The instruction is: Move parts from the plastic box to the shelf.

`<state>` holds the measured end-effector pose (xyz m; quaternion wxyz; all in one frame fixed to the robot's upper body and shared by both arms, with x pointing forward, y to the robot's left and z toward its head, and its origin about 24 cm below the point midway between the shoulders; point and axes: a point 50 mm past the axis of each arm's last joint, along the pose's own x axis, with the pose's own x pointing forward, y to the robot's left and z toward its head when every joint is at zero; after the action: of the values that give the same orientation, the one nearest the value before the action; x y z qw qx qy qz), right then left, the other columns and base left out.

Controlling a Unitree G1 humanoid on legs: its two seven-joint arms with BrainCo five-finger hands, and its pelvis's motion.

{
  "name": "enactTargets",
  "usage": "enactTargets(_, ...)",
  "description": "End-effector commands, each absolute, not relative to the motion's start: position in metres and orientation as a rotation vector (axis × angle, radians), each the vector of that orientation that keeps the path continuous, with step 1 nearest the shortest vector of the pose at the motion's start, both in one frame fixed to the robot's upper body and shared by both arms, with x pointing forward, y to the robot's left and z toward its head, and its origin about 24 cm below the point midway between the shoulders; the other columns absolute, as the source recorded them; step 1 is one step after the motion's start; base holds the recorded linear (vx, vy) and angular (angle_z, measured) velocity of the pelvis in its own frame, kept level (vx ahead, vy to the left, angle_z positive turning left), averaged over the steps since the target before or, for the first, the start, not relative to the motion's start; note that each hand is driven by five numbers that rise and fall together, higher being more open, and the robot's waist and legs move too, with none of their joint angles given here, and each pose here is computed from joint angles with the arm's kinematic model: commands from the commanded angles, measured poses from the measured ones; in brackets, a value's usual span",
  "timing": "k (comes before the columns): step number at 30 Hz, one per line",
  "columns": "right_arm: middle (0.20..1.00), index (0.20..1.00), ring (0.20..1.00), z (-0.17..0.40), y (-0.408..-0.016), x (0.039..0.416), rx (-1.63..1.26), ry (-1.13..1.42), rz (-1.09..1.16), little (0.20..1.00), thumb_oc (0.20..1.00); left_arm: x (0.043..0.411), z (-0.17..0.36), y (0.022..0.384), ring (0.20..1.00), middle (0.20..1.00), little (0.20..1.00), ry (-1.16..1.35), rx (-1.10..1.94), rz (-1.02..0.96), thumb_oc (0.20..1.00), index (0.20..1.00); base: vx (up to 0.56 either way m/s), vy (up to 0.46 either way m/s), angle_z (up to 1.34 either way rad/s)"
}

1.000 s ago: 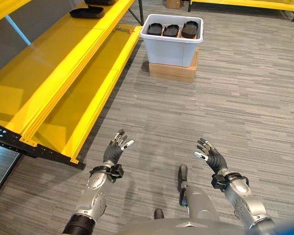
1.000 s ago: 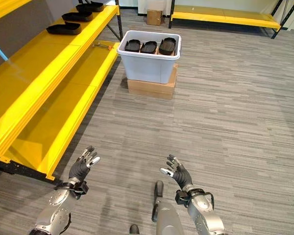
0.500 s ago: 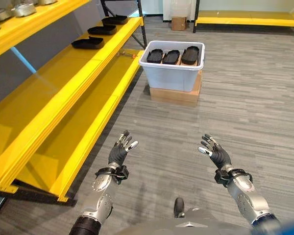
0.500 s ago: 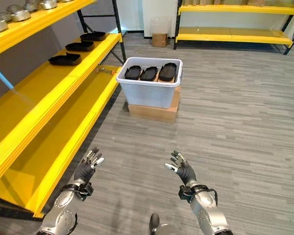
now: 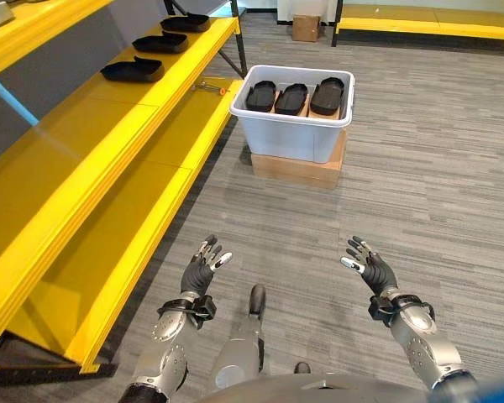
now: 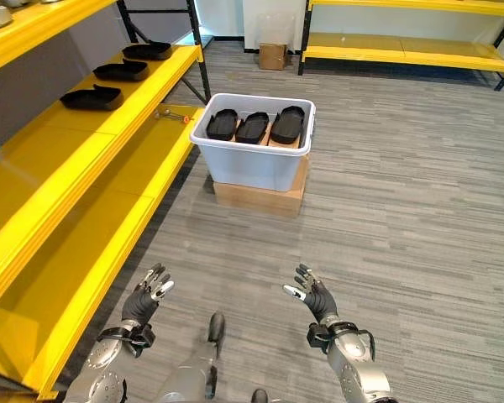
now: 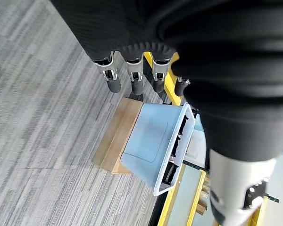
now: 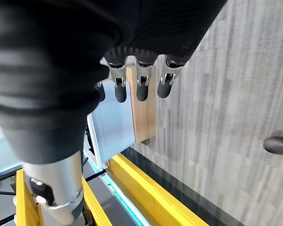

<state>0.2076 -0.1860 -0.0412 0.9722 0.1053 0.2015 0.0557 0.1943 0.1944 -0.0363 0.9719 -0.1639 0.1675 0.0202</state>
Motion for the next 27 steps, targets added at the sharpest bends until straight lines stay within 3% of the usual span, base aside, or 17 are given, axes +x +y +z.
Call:
enactTargets(1,1.0,1.0,1.0,-0.025,-0.18,0.21,0.234,0.307,0.148,1.0,1.0,0.206,-0.009,0.203,1.0,1.0,1.0,0.189,-0.283,0.015,1.0,1.0,0.37,0.196,-0.7)
enactTargets(16,1.0,1.0,1.0,-0.029,-0.156,0.207,0.27,0.326,0.227,1.0,1.0,0.21,0.001,0.212,1.0,1.0,1.0,0.173,-0.206,0.008,1.0,1.0,0.27,0.224,-0.03)
enactTargets(27,1.0,1.0,1.0,-0.029,-0.16,0.205,0.268,0.332,0.226,1.0,1.0,0.205,-0.003,0.209,1.0,1.0,1.0,0.186,-0.196,-0.029,1.0,1.0,0.26,-0.019,0.11)
